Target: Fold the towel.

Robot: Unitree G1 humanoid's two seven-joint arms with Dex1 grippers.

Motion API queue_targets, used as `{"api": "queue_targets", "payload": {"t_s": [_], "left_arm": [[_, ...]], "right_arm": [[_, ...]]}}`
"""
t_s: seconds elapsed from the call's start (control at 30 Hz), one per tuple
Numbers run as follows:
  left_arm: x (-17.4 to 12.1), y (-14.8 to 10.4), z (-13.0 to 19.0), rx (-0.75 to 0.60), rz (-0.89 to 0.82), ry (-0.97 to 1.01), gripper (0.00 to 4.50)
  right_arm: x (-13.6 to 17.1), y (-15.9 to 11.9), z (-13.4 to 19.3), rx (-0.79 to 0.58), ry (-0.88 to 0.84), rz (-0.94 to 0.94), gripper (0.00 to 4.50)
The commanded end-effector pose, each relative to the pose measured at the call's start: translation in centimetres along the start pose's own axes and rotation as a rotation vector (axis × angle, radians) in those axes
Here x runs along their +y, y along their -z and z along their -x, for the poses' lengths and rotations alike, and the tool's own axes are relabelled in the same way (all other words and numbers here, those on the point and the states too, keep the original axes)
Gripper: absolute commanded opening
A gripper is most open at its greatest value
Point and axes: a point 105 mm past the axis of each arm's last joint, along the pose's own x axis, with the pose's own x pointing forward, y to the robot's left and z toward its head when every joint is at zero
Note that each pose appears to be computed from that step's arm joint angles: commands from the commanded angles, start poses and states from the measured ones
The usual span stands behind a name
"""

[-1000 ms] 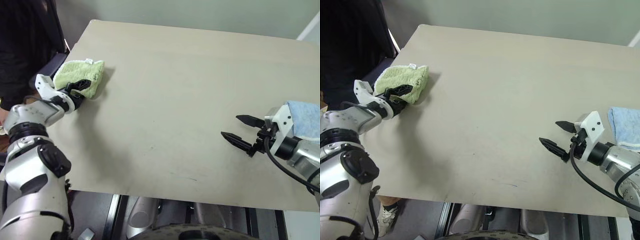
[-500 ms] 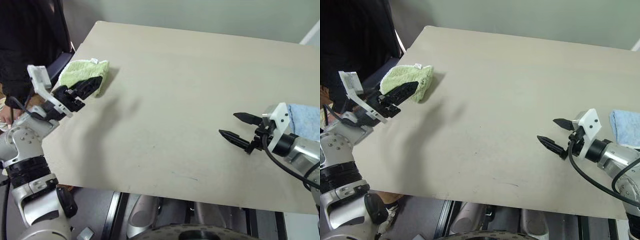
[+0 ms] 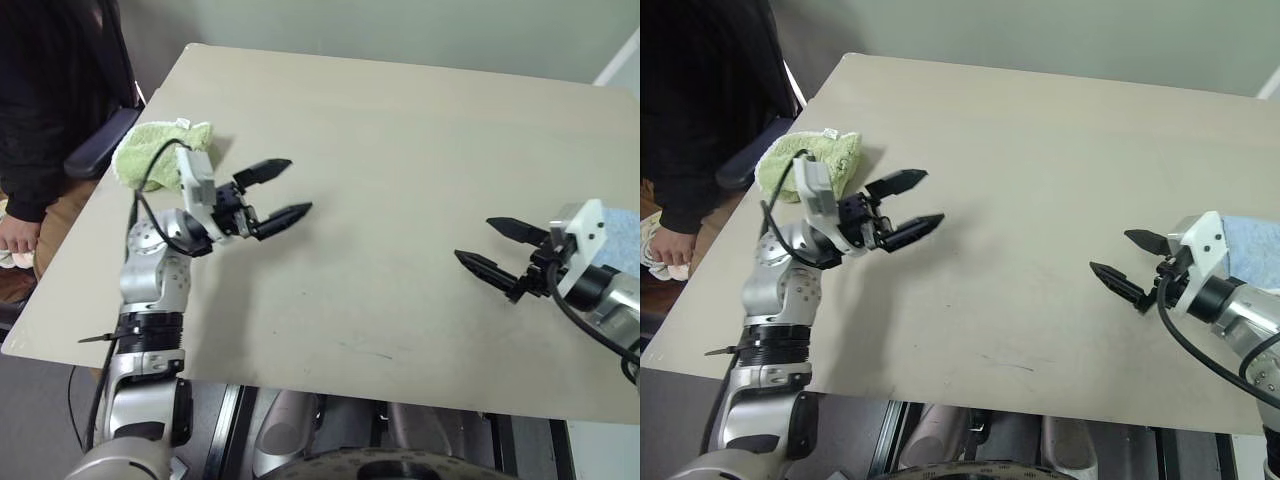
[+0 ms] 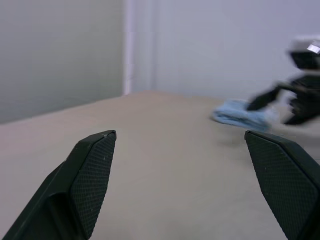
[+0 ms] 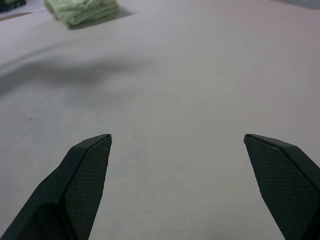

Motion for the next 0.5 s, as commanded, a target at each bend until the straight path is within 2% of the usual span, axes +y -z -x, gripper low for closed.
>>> {"api": "queue_targets", "payload": {"t_s": [0.03, 0.2, 0.5], "left_arm": [[-1.0, -0.3, -0.5, -0.017, -0.030, 0.097, 4.45], [-2.3, 0.4, -0.2, -0.008, 0.043, 0.142, 4.45], [-3.6, 1.5, 0.0, 0.037, 0.043, 0.166, 4.45]], "right_arm": [[0.4, -1.5, 1.0, -0.038, 0.006, 0.031, 4.50], [0.4, -1.3, 2.2, -0.049, 0.051, 0.009, 4.50], [0.9, -0.5, 1.8, -0.027, 0.028, -0.034, 4.50]]}}
